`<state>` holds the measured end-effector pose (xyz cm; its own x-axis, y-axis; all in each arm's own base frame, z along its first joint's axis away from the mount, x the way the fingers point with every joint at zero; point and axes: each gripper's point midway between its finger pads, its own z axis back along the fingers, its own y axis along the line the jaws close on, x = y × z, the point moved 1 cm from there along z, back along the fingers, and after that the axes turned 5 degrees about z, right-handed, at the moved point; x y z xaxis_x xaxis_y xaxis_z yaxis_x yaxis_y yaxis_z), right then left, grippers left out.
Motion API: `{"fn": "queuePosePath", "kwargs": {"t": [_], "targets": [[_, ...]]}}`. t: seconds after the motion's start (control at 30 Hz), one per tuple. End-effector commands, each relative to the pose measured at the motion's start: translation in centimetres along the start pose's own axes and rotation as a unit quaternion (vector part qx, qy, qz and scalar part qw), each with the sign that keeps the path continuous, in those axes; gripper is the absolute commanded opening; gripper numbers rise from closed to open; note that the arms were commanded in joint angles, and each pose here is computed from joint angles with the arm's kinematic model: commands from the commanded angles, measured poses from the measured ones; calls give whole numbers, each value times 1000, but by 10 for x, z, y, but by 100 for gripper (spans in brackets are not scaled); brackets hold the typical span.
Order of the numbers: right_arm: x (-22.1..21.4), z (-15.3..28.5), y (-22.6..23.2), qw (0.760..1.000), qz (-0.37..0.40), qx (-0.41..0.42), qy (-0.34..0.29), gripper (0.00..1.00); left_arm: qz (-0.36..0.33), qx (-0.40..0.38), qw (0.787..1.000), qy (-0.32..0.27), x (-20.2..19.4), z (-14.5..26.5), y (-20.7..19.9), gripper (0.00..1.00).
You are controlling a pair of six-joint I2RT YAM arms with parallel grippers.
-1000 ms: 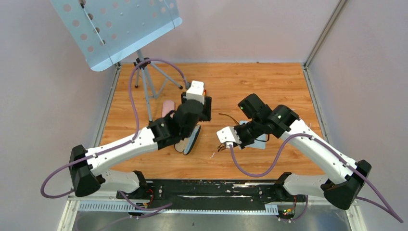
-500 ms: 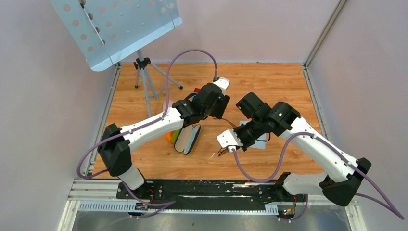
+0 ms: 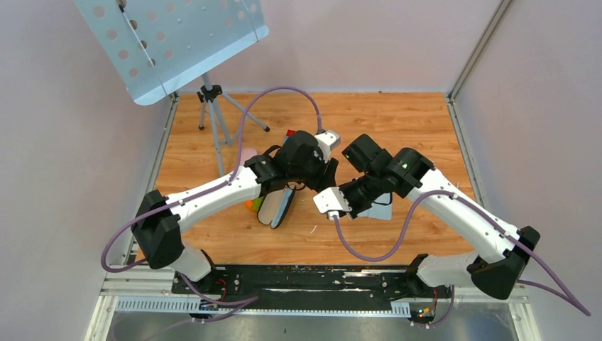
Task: Organize the sunglasses
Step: Fold the sunglasses at the center of the board.
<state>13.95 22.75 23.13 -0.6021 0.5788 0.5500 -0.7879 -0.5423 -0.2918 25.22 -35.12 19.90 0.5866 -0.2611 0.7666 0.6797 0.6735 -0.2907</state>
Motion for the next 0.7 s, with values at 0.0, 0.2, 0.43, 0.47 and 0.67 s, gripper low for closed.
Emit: {"fn": "queuePosePath", "kwargs": {"t": [0.0,0.2,0.43,0.47,0.67], "targets": [[1,10,-21,999,4,-42,13,0,43,-66,997,18,-18,11,-22,54],[-2,8,-19,999,7,-40,19,0,88,-96,991,17,-19,17,-35,52],[-8,0,-10,1000,5,-24,20,0,99,-14,994,-43,9,30,-12,59],[-10,-2,-8,1000,3,-19,21,0,94,10,993,-64,16,36,-4,60],[-47,-30,9,997,-15,34,73,0,62,173,973,-138,37,73,51,62]]}}
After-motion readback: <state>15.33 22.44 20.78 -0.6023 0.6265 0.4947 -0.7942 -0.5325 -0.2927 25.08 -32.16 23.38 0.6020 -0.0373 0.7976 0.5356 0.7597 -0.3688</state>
